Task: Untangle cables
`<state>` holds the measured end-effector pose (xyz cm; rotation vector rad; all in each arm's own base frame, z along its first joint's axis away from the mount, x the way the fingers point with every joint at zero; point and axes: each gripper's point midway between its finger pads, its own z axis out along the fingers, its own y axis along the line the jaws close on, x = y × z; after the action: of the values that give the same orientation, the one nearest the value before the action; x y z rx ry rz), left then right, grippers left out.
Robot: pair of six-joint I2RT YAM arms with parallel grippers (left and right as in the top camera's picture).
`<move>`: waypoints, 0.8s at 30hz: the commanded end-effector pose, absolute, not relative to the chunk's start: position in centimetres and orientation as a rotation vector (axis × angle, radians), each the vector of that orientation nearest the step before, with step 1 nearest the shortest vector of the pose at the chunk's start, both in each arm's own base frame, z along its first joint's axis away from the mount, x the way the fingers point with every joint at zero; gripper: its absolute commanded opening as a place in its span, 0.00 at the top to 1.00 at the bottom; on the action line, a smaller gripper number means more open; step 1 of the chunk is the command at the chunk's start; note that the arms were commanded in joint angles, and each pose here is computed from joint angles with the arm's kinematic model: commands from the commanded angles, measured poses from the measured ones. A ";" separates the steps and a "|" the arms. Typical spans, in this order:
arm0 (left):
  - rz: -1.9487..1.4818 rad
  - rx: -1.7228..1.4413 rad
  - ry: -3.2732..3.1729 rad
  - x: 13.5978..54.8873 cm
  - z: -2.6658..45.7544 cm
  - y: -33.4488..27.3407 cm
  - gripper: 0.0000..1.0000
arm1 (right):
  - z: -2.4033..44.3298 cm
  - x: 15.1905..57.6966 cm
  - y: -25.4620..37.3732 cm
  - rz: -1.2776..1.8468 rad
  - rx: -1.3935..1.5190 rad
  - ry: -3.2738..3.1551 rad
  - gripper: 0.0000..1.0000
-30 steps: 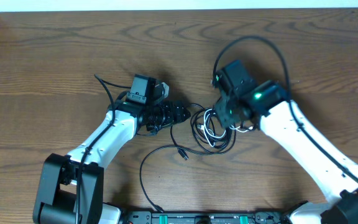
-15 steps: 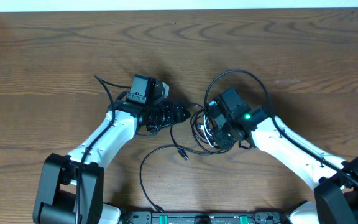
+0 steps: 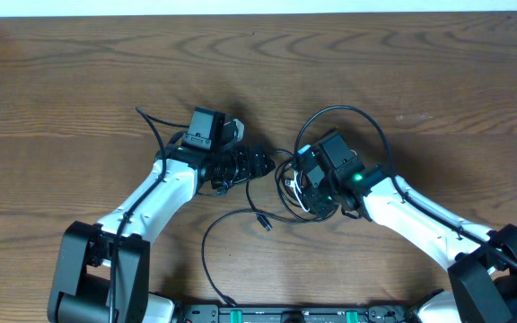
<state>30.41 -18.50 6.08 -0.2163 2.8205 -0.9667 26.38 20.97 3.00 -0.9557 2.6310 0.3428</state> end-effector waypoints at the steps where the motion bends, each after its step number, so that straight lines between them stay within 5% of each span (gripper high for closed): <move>1: -0.946 -0.242 2.834 30.3 5.7 -18.2 0.15 | 2.3 25.7 21.3 0.372 -1.018 2.599 0.65; 13: -0.920 -0.248 2.833 30.5 5.5 -17.9 0.15 | 2.1 25.8 21.8 0.403 -1.062 2.538 0.82; 19: -0.921 -0.248 2.833 30.5 5.5 -18.0 0.15 | 1.6 25.5 21.8 0.397 -1.096 2.519 0.73; 24: -0.920 -0.248 2.833 30.5 5.5 -17.9 0.15 | 1.5 25.7 21.9 0.401 -1.091 2.502 0.79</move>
<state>30.59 -18.21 5.90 -0.2237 2.8197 -0.9358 26.07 21.62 1.67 -1.0615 2.5172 0.3863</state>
